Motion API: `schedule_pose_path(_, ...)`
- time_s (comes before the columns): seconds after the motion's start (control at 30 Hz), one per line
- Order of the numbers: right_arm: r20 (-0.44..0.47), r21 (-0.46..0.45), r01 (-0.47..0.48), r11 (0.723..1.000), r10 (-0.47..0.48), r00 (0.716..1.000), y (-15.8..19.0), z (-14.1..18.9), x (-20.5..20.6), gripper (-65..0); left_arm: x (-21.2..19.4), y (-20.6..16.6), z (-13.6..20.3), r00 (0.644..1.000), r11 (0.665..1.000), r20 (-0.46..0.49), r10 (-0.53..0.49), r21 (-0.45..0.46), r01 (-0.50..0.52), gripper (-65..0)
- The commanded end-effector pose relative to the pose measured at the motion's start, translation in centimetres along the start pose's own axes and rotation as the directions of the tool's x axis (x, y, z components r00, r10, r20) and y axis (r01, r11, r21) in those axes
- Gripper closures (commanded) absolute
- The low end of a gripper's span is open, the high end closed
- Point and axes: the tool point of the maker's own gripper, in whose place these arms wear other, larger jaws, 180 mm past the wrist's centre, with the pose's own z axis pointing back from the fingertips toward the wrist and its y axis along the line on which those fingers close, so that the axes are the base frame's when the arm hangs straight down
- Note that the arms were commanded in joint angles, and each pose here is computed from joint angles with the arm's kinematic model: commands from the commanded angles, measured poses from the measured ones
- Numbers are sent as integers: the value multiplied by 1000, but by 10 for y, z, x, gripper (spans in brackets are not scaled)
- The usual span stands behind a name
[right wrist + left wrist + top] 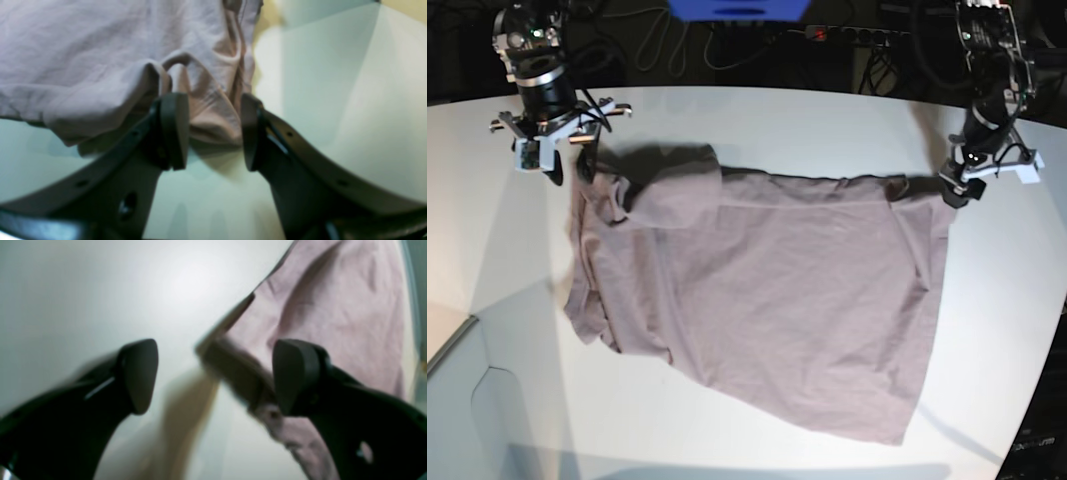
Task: Layout the t-shirt on the table in an organized manner, then fold the t-shirt properly
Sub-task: 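Pull both grippers apart to stretch the shirt edge taut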
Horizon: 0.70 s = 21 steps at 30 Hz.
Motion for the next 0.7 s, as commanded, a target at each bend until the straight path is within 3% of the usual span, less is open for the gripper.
schedule_pose_path(0.0, 45, 10, -6, 1000, 5, 999, 0, 3, 11, -258, 9, -6, -3, 1000, 1000, 18, 1, -16, -1, -520)
schedule_pose_path(0.3, 27, 11, -8, 1000, 7, 1000, -1, 6, 5, -258, -22, -31, -23, 997, 997, -70, -45, -62, 40, -500)
schedule_pose_path(0.57, 28, 11, -10, 1000, 10, 1000, -1, 6, 5, -258, -10, -30, -8, 999, 997, -25, -42, -69, 41, -16)
schedule_pose_path(0.67, 30, 11, -10, 1000, 10, 1000, -1, 6, 6, -258, 4, -34, 3, 998, 995, 14, -59, -83, 60, -16)
